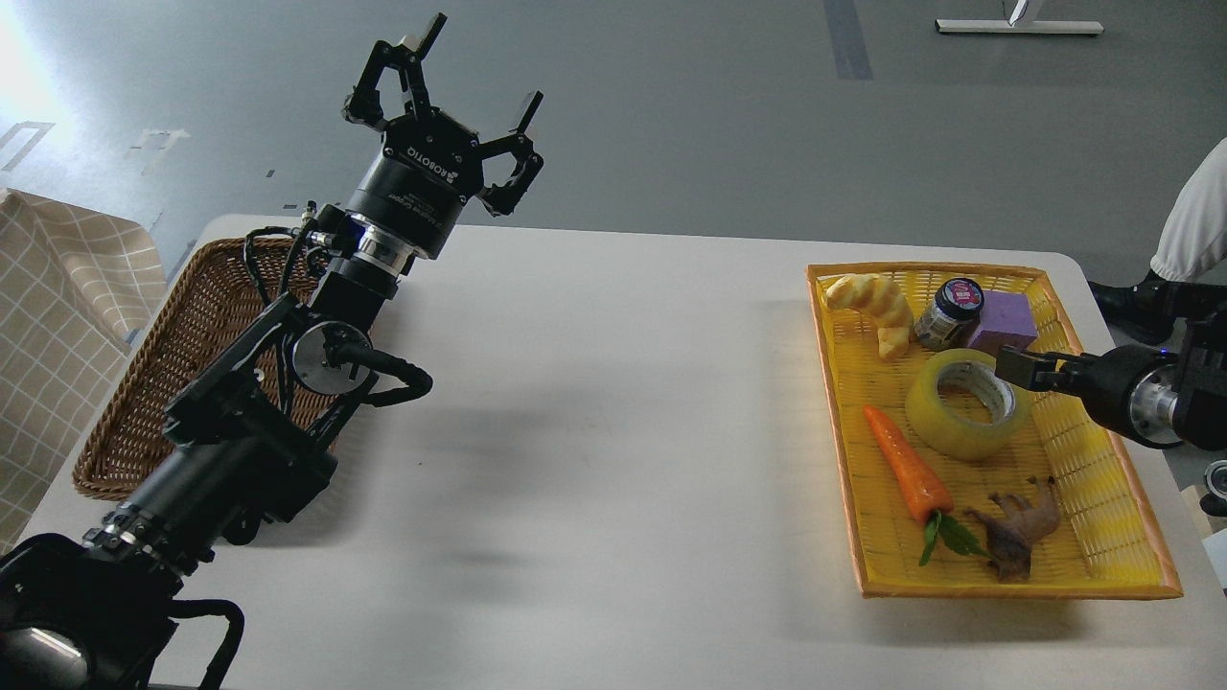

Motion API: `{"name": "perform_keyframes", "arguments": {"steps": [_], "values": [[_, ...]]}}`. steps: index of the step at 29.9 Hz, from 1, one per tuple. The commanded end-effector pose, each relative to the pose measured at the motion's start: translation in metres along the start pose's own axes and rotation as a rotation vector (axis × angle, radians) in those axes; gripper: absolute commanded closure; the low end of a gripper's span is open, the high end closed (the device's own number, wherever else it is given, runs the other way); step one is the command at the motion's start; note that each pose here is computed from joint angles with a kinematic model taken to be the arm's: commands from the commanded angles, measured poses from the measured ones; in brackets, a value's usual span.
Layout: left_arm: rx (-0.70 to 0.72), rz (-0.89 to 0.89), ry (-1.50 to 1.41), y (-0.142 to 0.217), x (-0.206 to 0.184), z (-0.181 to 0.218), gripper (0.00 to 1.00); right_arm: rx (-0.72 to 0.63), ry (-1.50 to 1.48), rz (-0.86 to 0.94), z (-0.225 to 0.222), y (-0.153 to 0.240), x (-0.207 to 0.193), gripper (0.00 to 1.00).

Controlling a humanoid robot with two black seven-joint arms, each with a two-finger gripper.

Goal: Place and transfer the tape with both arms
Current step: 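Insert the right gripper into the tape roll's hole and grip it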

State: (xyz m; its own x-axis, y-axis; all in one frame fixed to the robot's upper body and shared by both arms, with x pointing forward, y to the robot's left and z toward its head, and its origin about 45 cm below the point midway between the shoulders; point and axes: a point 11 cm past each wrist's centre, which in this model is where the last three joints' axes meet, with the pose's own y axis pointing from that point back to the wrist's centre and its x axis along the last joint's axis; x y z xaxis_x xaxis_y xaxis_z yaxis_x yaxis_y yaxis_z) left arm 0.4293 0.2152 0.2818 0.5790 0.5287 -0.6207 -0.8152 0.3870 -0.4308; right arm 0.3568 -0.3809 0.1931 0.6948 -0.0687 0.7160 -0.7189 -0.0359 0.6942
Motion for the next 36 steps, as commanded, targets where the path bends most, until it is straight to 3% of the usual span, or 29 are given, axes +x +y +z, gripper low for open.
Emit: {"name": "perform_keyframes", "arguments": {"steps": [1, 17, 26, 33, 36], "values": [[0.000, 0.000, 0.001, 0.000, 0.000, -0.001, 0.02, 0.006, 0.007, -0.015, -0.004, -0.003, -0.006, 0.17], [-0.001, 0.000, 0.001, 0.000, 0.000, 0.000, 0.02, -0.006, -0.003, -0.063, -0.005, -0.017, -0.025, 0.17], [-0.003, 0.001, 0.000, 0.000, 0.000, 0.001, 0.02, -0.011, -0.008, -0.080, -0.005, -0.022, -0.031, 0.33], [-0.003, 0.002, -0.002, 0.000, 0.001, 0.001, 0.02, -0.010, 0.000, -0.089, -0.007, -0.022, -0.034, 0.34], [-0.003, 0.002, -0.002, 0.000, 0.001, 0.001, 0.02, -0.011, 0.001, -0.091, -0.006, -0.023, -0.035, 0.41]]}}
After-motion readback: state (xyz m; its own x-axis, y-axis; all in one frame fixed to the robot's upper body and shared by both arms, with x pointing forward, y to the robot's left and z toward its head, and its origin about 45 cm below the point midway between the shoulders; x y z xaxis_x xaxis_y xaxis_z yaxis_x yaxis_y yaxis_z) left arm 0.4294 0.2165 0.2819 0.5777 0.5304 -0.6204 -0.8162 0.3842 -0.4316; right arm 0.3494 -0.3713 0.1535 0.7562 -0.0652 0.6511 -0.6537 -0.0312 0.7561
